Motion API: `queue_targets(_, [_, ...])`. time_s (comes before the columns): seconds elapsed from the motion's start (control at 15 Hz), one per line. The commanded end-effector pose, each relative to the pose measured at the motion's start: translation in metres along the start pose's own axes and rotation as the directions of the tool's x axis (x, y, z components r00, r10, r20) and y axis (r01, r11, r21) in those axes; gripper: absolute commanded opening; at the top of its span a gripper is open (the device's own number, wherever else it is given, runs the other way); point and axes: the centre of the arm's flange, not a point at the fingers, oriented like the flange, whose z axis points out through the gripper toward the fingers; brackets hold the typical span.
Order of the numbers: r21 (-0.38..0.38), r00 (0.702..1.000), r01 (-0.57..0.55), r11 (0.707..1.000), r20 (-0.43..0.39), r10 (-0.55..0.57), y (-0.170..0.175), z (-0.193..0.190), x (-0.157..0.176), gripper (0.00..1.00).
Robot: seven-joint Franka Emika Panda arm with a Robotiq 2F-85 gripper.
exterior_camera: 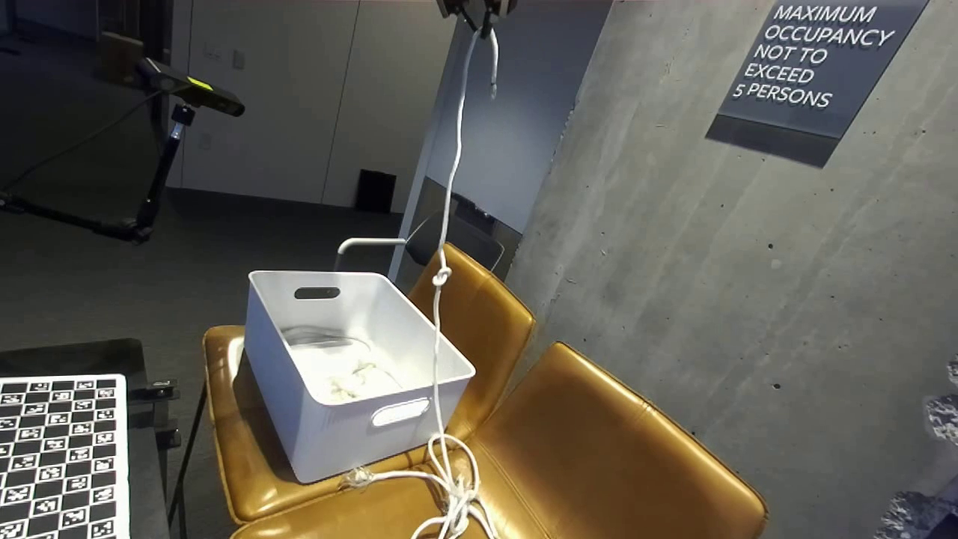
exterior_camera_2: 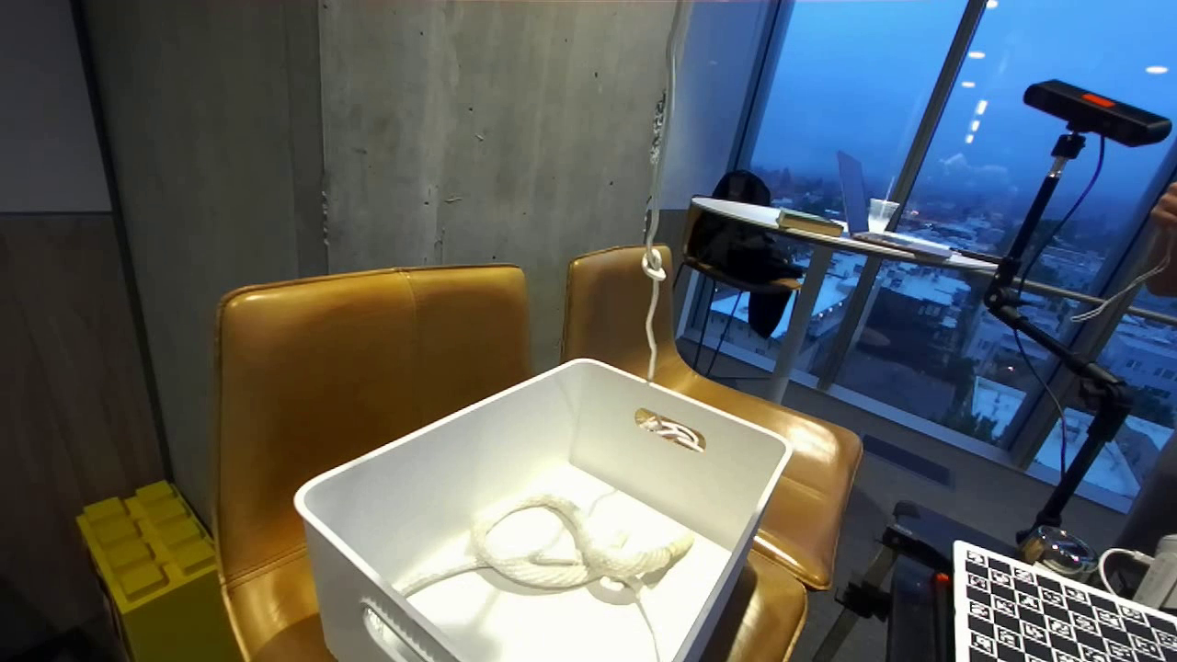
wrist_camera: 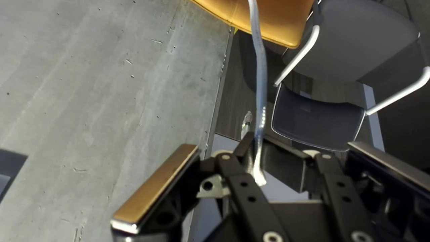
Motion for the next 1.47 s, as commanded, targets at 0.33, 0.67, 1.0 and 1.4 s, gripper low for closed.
queue_targets(0.33, [0.011,0.998,0.030,0.999,-0.048,-0.029,-0.030,-0.052,0.093,0.02])
queue_targets(0.67, [0.062,0.997,0.049,0.997,-0.063,-0.045,-0.084,-0.099,0.144,0.02])
queue_targets(1.0, [0.086,0.992,0.075,0.993,-0.105,-0.066,-0.170,-0.150,0.182,0.02])
queue_targets(1.4, [0.106,0.991,0.105,0.989,-0.100,-0.094,-0.265,-0.145,0.191,0.02])
